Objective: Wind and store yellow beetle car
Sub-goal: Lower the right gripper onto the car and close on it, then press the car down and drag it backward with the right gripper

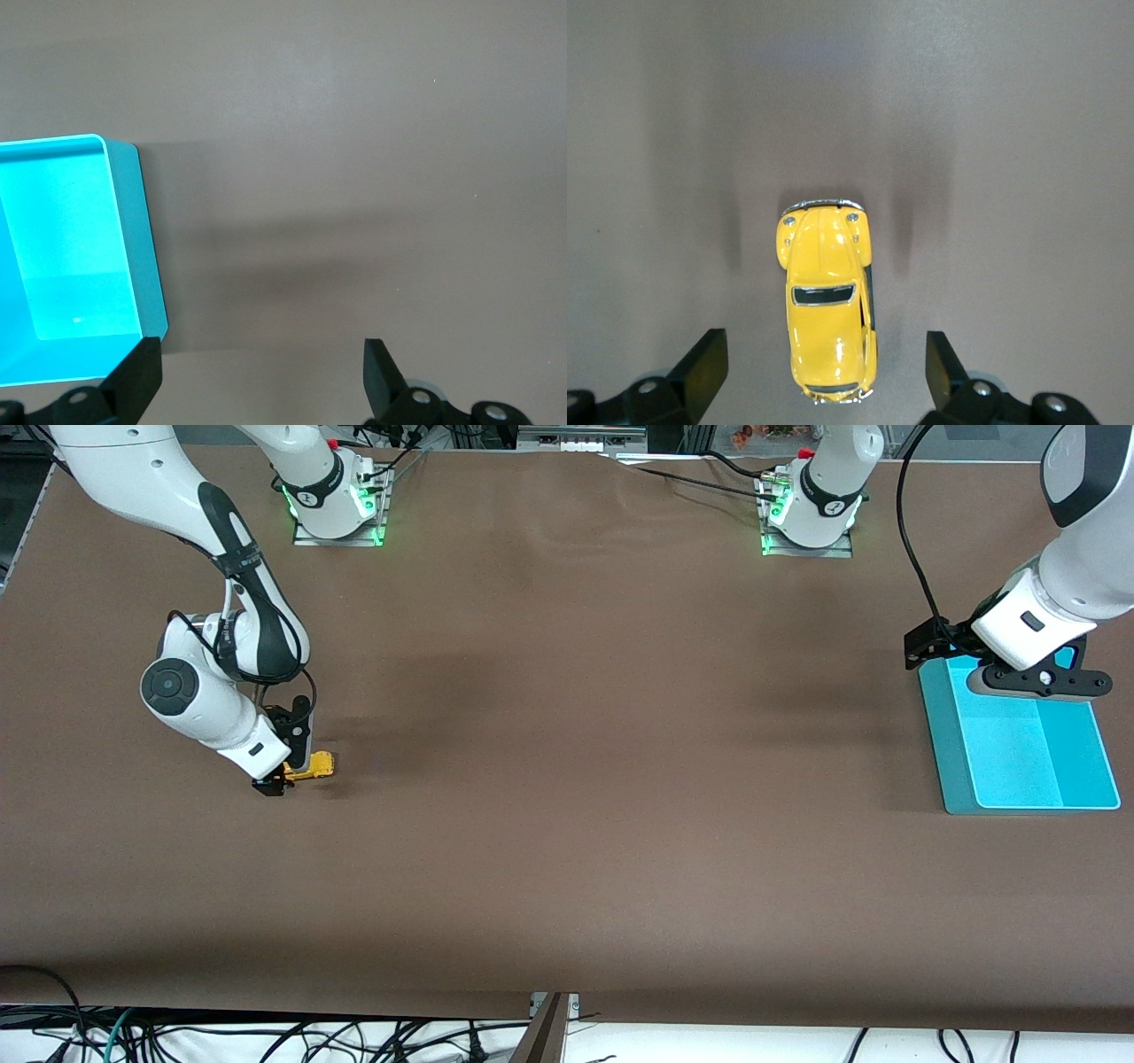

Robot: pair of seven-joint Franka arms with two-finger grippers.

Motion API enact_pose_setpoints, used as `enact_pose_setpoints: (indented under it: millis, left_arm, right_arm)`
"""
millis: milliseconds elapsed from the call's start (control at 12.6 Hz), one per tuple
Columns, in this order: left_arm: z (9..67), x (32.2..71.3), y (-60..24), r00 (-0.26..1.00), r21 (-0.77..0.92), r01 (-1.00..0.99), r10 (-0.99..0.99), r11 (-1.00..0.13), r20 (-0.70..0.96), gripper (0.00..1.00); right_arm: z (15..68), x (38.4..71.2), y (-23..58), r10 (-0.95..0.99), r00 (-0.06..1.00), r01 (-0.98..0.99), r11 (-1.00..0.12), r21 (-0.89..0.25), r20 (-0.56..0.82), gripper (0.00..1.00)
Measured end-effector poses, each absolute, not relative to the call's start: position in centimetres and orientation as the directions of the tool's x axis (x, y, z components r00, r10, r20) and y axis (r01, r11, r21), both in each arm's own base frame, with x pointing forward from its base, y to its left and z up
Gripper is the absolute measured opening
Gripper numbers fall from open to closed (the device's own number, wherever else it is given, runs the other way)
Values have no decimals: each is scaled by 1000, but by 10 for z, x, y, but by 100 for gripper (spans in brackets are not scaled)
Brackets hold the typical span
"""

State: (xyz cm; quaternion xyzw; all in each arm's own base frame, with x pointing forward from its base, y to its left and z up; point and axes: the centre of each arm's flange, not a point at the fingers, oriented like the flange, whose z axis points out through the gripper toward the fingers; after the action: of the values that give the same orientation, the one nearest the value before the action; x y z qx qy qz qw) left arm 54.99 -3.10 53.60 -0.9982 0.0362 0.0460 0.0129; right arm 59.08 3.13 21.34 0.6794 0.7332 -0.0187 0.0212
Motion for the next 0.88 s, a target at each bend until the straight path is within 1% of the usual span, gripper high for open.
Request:
enact_pose_setpoints:
  millis: [159,318,398,477,557,636,875]
  left_arm:
    - [536,550,-31,993,-22,-73,-71,-997,-93,100]
    - [536,550,-31,993,-22,-73,-71,-997,-93,100]
    - [536,550,-31,993,-22,-73,-71,-997,-94,100]
    - [535,550,-31,993,-22,-73,-71,-997,-95,100]
    - [535,550,-31,993,-22,-73,-71,-997,-95,100]
    - [535,549,-31,993,-22,-73,-71,-997,-96,100]
    - [534,549,-31,993,-19,-72,-70,-997,-96,100]
  right_arm:
    - [206,591,30,995,-88,996,88,5,-41,98]
    - [198,591,28,995,-103,995,103,7,-17,93]
    - [195,591,28,994,-107,994,107,7,-11,86]
    - [195,591,28,994,-109,994,109,9,-10,86]
    - [195,591,28,994,-111,994,111,11,-10,79]
    - [195,591,28,994,-111,994,111,12,-9,69]
    - [196,592,28,994,-111,994,111,14,-9,69]
